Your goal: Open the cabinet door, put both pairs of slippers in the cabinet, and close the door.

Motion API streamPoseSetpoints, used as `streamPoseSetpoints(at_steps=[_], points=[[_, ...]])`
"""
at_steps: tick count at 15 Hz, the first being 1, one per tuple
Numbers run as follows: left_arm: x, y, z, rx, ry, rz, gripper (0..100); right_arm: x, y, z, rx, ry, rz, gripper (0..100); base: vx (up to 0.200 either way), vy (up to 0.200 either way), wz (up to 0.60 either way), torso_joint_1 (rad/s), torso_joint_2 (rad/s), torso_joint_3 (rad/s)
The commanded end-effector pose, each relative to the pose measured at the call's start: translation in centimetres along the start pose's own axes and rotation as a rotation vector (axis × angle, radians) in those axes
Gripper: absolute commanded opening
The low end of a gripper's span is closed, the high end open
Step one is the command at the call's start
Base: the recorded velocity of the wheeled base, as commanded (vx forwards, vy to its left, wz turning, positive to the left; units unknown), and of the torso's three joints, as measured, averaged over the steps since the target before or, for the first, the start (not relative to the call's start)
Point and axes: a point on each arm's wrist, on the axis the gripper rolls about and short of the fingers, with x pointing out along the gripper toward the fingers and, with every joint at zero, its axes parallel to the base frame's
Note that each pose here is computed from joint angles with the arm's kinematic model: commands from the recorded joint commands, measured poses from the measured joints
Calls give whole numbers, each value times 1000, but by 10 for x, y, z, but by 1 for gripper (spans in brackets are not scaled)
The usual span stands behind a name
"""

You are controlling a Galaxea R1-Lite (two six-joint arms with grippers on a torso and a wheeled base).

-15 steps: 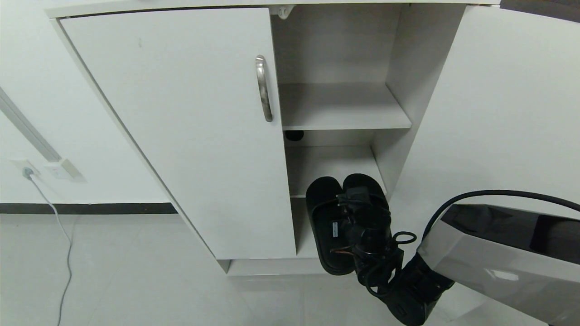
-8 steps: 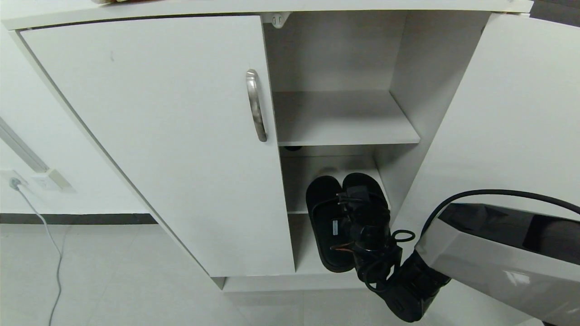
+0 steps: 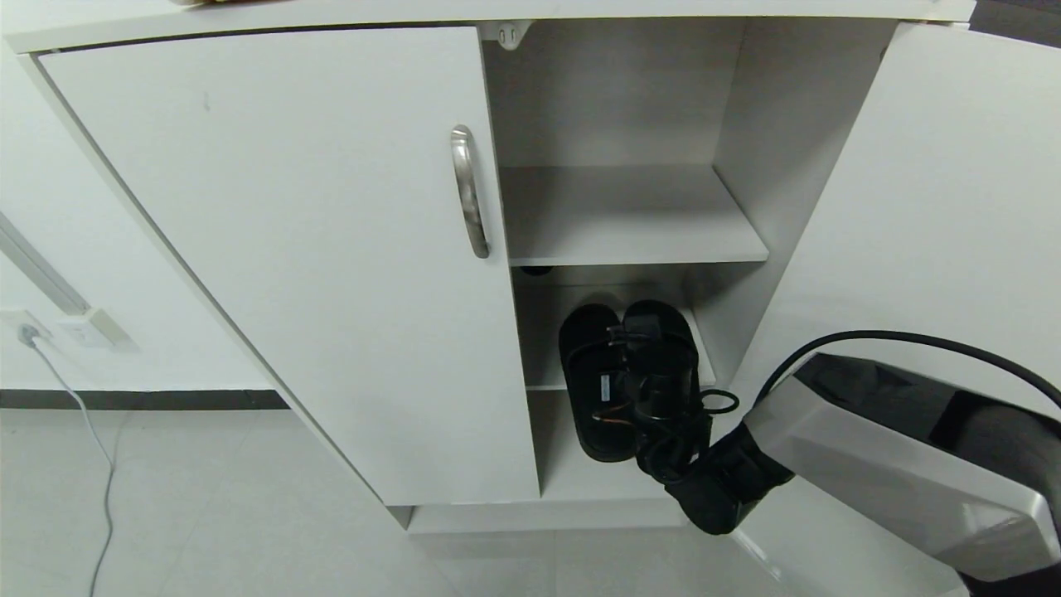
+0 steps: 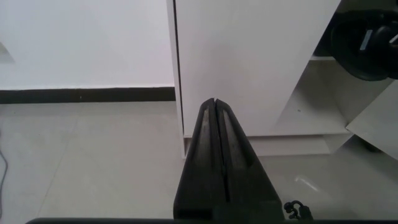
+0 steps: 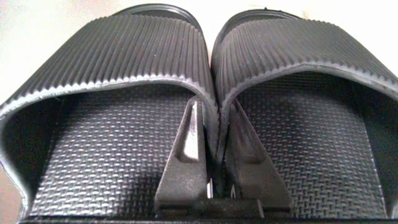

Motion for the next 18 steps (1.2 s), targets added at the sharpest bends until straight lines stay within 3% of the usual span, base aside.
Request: streamPoseSetpoints(at_steps=[1, 6, 18], points=[[0, 0, 0, -1, 1, 1, 0, 19, 7, -5, 4, -4, -12, 0, 0, 0, 0, 0, 0, 0], [0, 0, 0, -1, 1, 1, 0, 48, 10, -2, 8, -4, -41, 0, 0, 0, 0, 0, 0, 0], [0, 0, 0, -1, 1, 1, 0, 63, 7, -2, 11, -7, -61, 0, 0, 0, 0, 0, 0, 0]])
